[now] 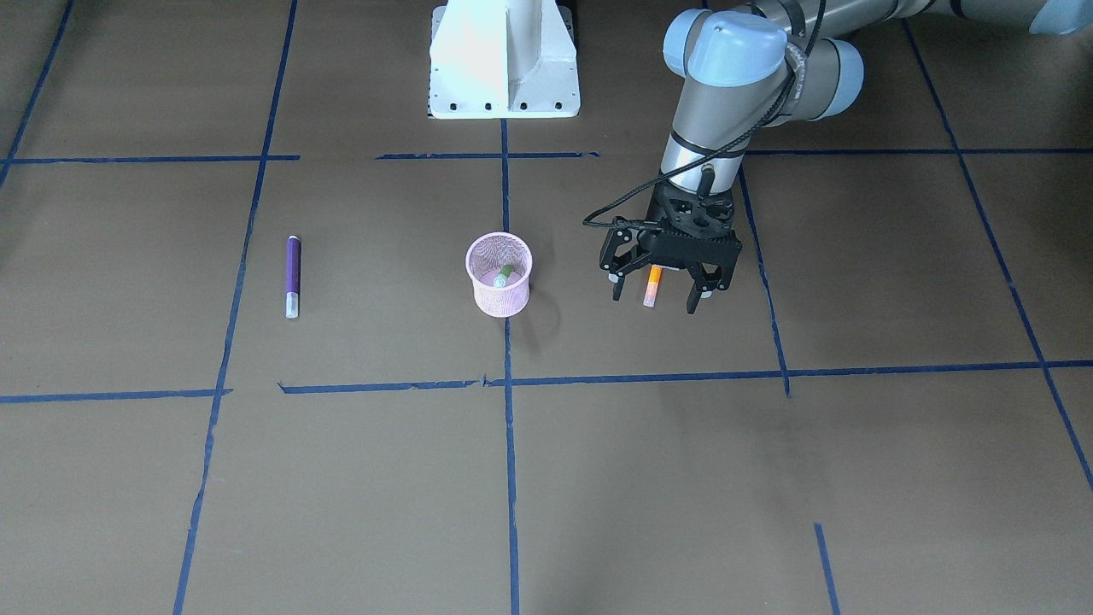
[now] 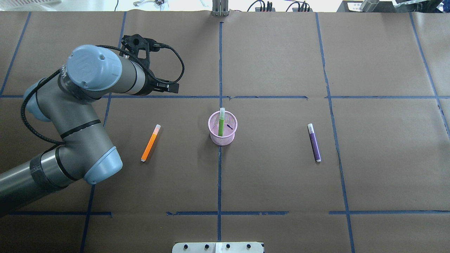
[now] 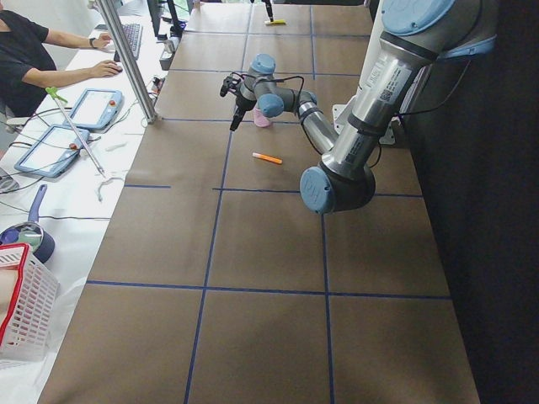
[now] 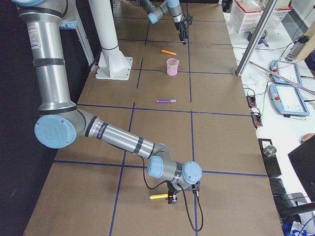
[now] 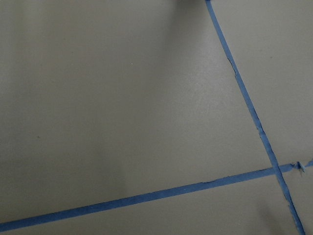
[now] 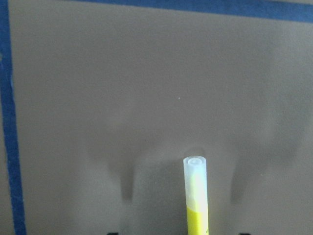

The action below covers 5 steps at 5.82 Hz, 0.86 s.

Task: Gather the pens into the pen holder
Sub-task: 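Raise the left gripper away from the cup while the right gripper grasps the yellow highlighter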

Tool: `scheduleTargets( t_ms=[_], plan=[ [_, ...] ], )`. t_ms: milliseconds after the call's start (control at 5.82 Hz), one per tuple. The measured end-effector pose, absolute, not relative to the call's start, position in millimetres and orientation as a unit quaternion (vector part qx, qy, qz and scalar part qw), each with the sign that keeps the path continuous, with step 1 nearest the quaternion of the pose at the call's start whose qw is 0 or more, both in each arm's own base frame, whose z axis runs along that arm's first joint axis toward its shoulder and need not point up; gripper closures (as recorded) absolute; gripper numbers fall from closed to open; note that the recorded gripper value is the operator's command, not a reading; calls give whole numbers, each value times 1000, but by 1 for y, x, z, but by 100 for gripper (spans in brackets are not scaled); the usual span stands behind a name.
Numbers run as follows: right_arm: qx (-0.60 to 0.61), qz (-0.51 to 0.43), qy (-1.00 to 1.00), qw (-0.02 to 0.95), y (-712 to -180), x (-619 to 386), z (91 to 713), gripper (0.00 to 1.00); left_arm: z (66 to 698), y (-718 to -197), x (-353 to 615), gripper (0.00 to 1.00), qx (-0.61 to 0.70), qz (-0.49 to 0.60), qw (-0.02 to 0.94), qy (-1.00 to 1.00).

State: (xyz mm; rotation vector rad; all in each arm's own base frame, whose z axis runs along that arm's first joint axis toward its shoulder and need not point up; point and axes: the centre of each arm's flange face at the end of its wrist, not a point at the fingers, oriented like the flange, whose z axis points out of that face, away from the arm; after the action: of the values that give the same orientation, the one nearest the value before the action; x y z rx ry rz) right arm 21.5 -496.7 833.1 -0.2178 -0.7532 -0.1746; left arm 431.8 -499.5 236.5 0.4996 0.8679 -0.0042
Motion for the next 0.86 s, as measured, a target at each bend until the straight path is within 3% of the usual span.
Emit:
scheduleTargets(
  t_ms=[688,860],
  plan=[
    [-119,-92,-354,923,-509,15,838,30,238,-501,431,0,247,-8,878,410],
    [-122,-95,-354,922,-507,12,840,44,238,-501,431,0,247,-8,878,410]
  ],
)
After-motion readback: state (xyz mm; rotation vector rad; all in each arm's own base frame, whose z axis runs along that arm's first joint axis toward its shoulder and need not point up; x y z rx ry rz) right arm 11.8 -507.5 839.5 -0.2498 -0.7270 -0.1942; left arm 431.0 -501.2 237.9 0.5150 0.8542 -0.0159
